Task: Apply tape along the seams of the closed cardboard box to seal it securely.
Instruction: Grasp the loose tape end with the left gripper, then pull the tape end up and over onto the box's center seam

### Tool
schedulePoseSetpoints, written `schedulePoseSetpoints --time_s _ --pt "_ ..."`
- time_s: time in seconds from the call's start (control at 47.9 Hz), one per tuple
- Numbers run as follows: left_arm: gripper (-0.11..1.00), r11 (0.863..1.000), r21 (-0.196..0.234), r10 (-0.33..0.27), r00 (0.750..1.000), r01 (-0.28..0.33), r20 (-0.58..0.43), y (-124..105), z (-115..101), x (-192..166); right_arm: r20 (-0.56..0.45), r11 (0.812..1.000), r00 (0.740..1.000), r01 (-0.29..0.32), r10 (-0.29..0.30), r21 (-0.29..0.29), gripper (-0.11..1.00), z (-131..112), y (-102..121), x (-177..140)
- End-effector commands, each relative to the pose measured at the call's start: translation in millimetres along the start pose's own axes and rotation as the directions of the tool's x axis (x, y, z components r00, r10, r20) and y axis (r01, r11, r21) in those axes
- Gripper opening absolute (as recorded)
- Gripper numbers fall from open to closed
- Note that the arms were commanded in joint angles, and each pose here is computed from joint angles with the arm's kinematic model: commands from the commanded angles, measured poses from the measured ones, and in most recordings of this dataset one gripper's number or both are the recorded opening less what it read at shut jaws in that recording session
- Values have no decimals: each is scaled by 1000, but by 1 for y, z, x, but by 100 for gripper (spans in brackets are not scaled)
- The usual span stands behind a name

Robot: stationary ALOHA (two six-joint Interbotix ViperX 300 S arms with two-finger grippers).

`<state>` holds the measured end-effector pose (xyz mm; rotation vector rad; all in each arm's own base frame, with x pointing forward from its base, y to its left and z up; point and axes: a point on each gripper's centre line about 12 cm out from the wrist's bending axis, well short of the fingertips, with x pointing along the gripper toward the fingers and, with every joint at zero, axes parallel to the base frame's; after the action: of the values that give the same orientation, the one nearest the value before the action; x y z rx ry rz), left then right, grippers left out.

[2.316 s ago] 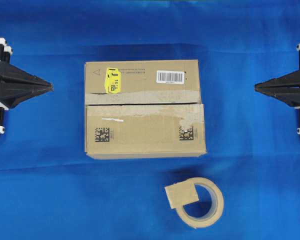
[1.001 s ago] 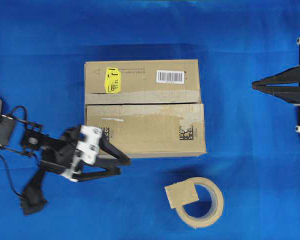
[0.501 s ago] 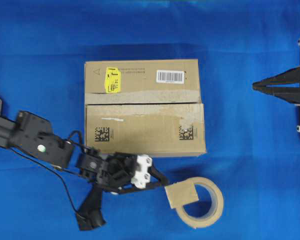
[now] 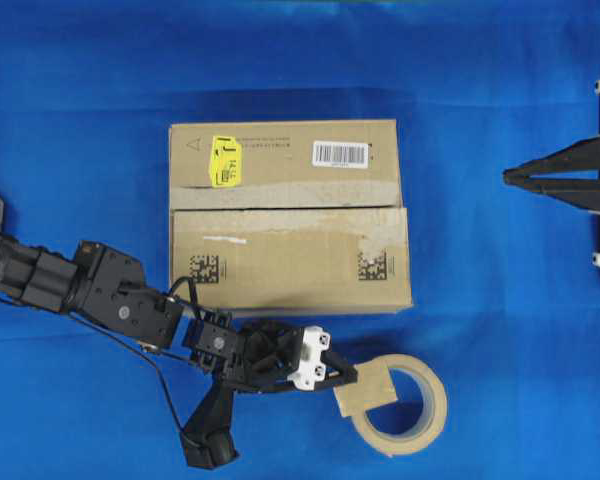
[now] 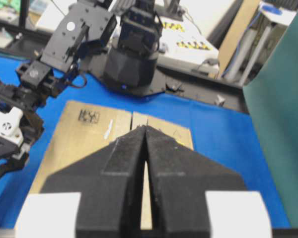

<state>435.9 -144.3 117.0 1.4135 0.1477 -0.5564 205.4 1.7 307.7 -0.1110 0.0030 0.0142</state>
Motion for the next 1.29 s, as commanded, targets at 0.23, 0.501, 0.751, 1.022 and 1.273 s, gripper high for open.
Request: schedulePoseSetpoints --time_s 0.23,0.501,0.751,1.022,1.273 --pt "12 999 9 -39 999 39 7 5 8 -1 19 1000 1000 0 0 -2 0 10 -1 1" --pt "1 999 9 -41 999 41 10 7 10 -3 22 1000 1000 0 0 1 0 11 -1 1" --pt "1 998 9 60 997 -60 38 49 22 -21 20 1000 1000 -2 2 7 0 11 0 1" --pt "1 987 58 145 988 -148 54 87 28 -47 17 1000 1000 -10 10 15 0 10 1 2" --pt "1 987 80 140 989 -143 42 101 24 -77 15 999 1000 -22 22 23 0 9 4 2"
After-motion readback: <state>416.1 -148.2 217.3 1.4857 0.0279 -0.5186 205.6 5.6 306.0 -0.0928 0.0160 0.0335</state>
